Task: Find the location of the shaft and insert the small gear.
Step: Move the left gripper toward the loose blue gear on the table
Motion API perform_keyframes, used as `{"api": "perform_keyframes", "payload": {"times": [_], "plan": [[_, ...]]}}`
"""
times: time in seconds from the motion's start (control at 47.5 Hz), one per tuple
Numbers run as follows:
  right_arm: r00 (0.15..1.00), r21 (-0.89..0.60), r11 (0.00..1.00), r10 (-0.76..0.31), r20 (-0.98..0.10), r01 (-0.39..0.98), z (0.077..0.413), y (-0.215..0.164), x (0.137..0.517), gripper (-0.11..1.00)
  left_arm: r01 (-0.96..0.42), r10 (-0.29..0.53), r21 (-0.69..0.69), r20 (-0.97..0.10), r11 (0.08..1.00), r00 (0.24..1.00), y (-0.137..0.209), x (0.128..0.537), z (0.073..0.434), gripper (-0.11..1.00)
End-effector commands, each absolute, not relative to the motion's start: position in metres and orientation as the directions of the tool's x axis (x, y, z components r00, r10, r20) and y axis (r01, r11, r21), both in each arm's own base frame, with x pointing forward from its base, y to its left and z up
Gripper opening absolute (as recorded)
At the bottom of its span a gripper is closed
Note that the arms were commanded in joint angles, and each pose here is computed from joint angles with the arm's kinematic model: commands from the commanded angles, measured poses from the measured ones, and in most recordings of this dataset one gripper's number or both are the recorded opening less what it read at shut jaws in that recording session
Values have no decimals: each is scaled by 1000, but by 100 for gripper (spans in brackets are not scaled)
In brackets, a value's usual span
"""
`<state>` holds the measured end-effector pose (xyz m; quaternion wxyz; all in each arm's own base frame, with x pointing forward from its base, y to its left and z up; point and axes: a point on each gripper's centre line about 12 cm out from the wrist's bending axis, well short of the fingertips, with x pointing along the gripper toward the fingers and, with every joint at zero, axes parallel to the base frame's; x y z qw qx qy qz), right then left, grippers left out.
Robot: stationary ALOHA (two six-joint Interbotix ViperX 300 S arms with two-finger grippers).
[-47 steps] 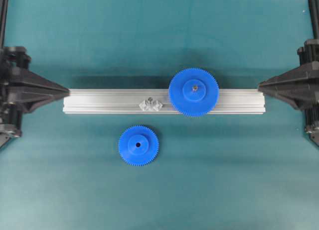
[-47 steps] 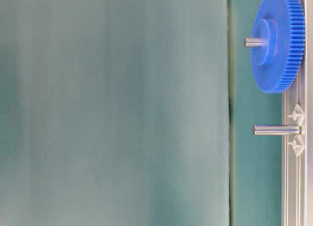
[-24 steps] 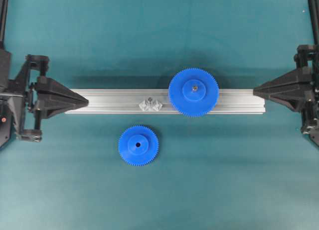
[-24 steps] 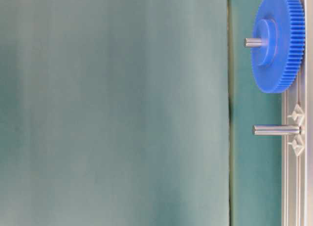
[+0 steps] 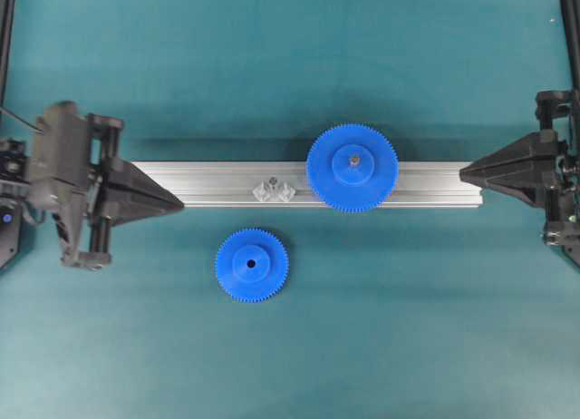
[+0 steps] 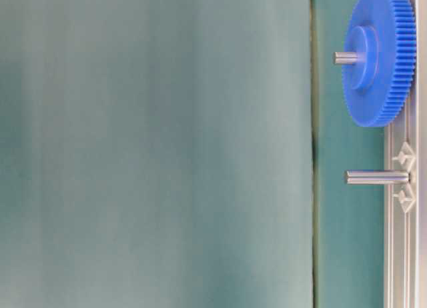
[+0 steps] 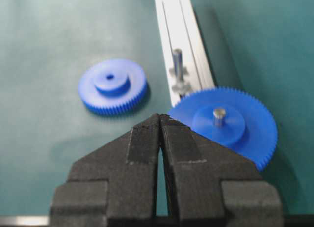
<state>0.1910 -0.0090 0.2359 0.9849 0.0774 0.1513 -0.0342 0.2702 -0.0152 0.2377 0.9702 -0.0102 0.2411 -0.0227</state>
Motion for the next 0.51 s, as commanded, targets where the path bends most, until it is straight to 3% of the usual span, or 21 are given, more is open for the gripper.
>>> {"api": "perform_keyframes", "payload": {"times": [0.0, 0.485], "plan": [[946, 152, 983, -51, -321, 105, 234, -11, 192, 2, 56, -62, -27, -486, 998, 872, -20, 280, 243, 0], [930, 149, 982, -54, -364, 115, 221, -11, 187, 2, 68, -68, -23, -607, 997, 792, -28, 322, 220, 0]]}}
